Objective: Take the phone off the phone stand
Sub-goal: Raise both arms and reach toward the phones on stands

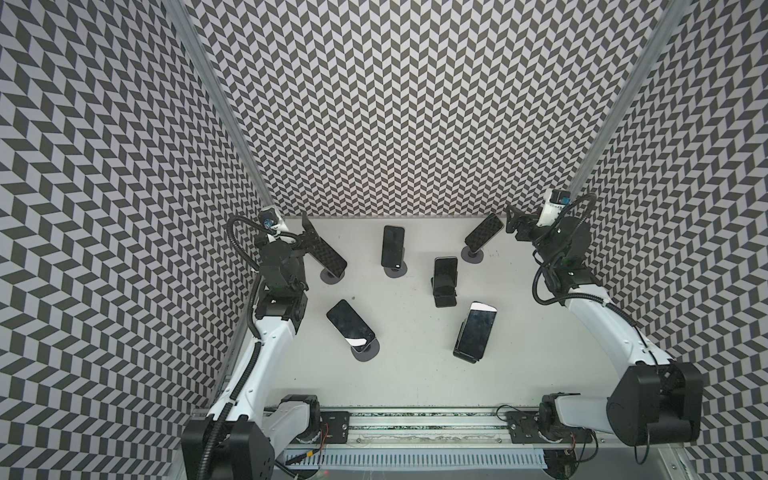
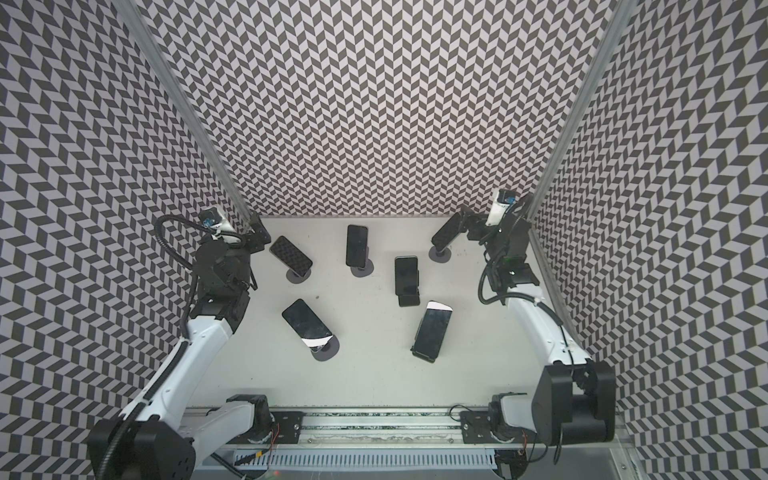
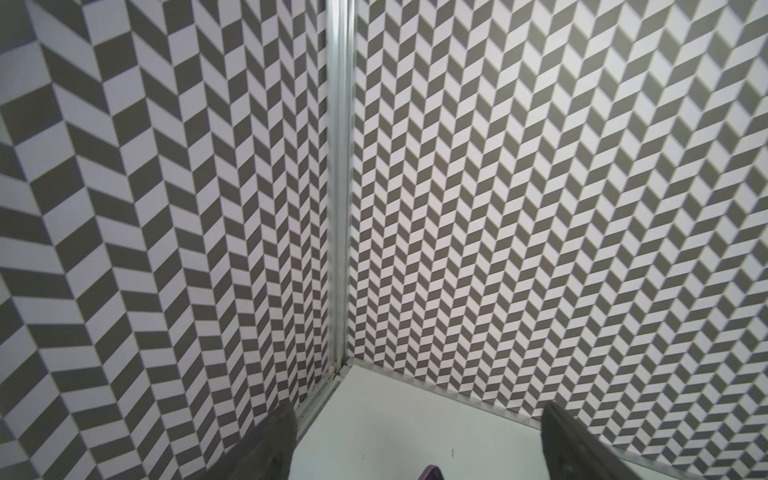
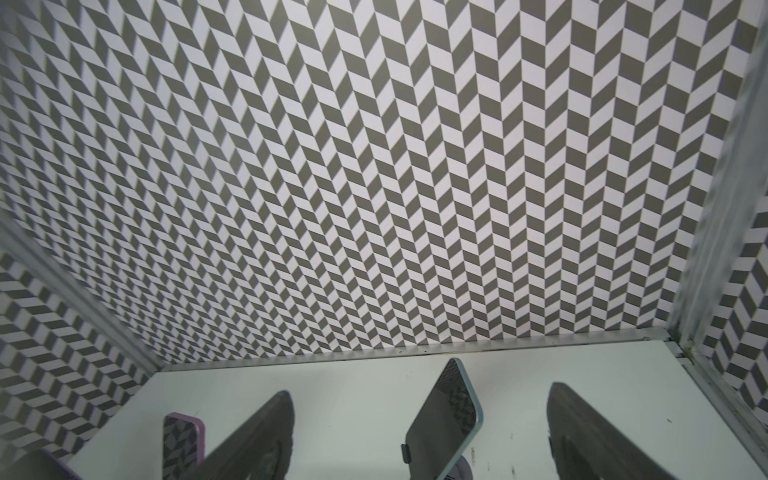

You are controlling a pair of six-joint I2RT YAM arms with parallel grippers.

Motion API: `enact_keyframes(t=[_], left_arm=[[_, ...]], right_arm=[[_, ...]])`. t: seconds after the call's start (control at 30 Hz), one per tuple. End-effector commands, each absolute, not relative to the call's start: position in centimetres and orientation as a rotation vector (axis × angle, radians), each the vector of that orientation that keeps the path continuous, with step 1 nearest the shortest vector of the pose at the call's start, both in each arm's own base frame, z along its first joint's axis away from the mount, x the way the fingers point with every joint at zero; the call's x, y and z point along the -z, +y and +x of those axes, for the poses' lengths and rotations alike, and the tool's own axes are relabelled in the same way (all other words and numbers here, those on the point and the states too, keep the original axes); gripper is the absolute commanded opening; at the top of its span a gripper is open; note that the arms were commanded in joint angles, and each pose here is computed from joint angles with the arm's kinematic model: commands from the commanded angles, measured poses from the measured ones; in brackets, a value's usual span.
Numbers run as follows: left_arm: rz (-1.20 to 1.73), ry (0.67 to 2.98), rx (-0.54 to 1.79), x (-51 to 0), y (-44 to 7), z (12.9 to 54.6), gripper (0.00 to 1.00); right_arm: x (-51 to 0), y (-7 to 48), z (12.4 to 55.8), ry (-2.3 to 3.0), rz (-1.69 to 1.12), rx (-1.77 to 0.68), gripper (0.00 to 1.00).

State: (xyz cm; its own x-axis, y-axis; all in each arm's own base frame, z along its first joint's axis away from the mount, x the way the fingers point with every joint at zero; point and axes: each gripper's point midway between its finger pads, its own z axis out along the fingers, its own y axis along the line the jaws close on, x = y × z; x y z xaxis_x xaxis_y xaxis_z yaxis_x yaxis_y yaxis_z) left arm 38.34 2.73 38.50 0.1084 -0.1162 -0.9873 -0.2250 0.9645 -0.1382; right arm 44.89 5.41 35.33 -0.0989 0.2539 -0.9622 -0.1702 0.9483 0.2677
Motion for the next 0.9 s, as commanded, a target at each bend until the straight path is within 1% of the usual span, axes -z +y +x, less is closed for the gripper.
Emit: enact_keyframes(t=[0.0, 0.13, 0.27, 0.47, 0.6, 0.87], left_arm=[[-0.186, 1.553, -0.036, -39.1, 0.1, 37.4, 0.89], [-0.151, 1.609, 0.038, -40.5, -2.4, 35.8, 0.83], [-0.193, 1.686, 0.142, -41.2, -3.4, 33.5, 0.79], [-0.210, 1.748, 0.240, -42.0, -4.4, 30.6, 0.78], [-0.242, 1.833, 0.337, -40.6, -5.7, 30.0, 0.75], [-0.294, 2.014, 0.524, -35.9, -8.2, 28.3, 0.74]], right_arm=[[-36.1, 8.5, 43.6, 1.702, 0.015, -0.495, 0.91], [-38.0, 12.7, 42.2, 1.729, -0.084, -0.559, 0.90], [-39.5, 18.1, 40.1, 1.742, -0.211, -0.635, 0.90], [-40.5, 24.6, 36.7, 1.745, -0.338, -0.783, 0.88], [-40.4, 27.9, 34.2, 1.761, -0.425, -0.863, 0.87], [-38.5, 31.7, 29.0, 1.830, -0.564, -0.882, 0.87]])
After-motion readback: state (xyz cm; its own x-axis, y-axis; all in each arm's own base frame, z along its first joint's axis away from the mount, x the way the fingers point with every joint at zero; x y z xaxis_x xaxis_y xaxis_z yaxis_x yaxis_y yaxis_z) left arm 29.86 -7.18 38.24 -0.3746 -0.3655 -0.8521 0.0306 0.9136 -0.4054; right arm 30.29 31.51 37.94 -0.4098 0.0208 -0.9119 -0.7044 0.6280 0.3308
